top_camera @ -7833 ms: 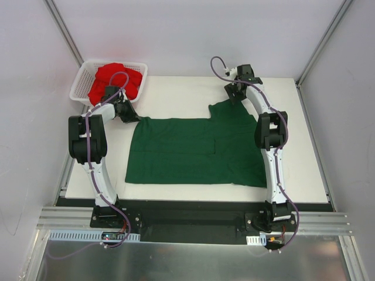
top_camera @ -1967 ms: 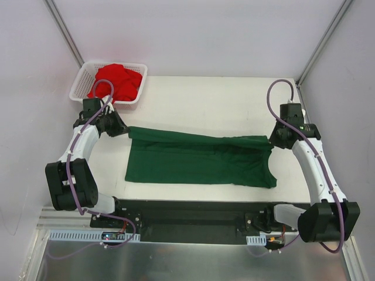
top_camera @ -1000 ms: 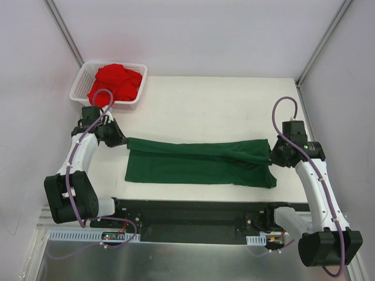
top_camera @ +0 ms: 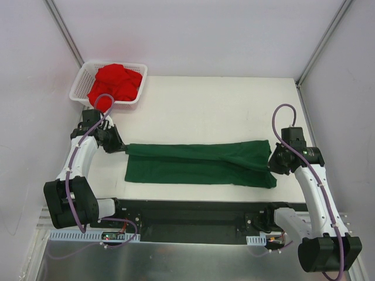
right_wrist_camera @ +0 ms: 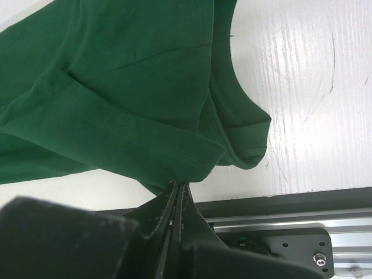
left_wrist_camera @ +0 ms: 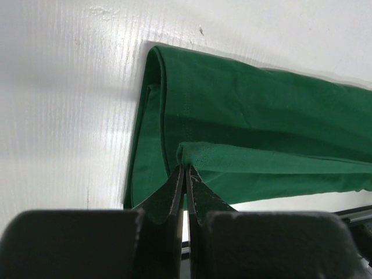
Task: Fold and stack the t-shirts
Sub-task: Fold the other side of the tshirt into a rectangle
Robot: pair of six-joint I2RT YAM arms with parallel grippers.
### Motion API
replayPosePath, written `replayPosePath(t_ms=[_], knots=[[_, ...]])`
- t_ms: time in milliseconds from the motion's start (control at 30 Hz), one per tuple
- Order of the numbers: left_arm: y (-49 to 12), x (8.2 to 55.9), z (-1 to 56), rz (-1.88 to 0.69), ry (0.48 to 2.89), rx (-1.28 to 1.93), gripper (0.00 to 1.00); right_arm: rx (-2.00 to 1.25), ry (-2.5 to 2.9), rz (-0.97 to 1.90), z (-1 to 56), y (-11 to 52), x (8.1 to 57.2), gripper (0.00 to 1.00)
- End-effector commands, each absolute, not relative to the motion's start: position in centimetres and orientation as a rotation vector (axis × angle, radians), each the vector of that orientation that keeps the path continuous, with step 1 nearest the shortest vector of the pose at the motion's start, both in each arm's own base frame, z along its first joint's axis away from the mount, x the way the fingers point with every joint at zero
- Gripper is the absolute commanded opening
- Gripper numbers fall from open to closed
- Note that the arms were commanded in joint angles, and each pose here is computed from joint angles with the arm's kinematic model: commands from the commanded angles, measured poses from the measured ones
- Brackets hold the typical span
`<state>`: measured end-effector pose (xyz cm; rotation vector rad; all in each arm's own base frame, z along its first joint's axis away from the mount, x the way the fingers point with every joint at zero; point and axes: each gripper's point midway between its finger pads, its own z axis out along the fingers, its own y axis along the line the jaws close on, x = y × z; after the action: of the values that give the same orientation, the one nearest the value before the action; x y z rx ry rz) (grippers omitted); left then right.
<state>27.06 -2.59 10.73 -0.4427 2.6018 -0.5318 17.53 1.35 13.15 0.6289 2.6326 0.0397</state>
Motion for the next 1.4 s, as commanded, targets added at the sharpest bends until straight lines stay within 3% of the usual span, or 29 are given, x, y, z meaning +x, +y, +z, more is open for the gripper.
replayPosePath(t_ms=[0, 1067, 1167, 1200, 1233, 1333, 1367], knots=[[-1.6, 25.8, 10.1, -0.454, 2.642, -0.431, 0.0, 0.657, 2.641, 0.037, 13.3, 1.2, 16.8, 0.01], [-0.9, 24.6, 7.8, -0.394, 2.765, -0.468, 0.02, 0.641, 2.709, 0.091, 12.9, 2.1, 15.0, 0.02], [-0.9, 24.4, 7.7, -0.394, 2.773, -0.471, 0.13, 0.646, 2.702, 0.079, 13.0, 1.9, 14.8, 0.13], [-0.9, 24.4, 7.7, -0.389, 2.772, -0.474, 0.16, 0.644, 2.701, 0.077, 13.1, 1.9, 14.8, 0.23], [-0.8, 24.4, 7.8, -0.389, 2.769, -0.477, 0.21, 0.644, 2.7, 0.079, 13.1, 1.9, 14.7, 0.28], [-0.9, 24.3, 7.8, -0.389, 2.774, -0.482, 0.46, 0.648, 2.7, 0.078, 13.2, 1.9, 14.5, 0.51], [-0.8, 24.4, 7.8, -0.386, 2.773, -0.481, 0.92, 0.647, 2.694, 0.08, 13.3, 1.9, 14.5, 0.55]])
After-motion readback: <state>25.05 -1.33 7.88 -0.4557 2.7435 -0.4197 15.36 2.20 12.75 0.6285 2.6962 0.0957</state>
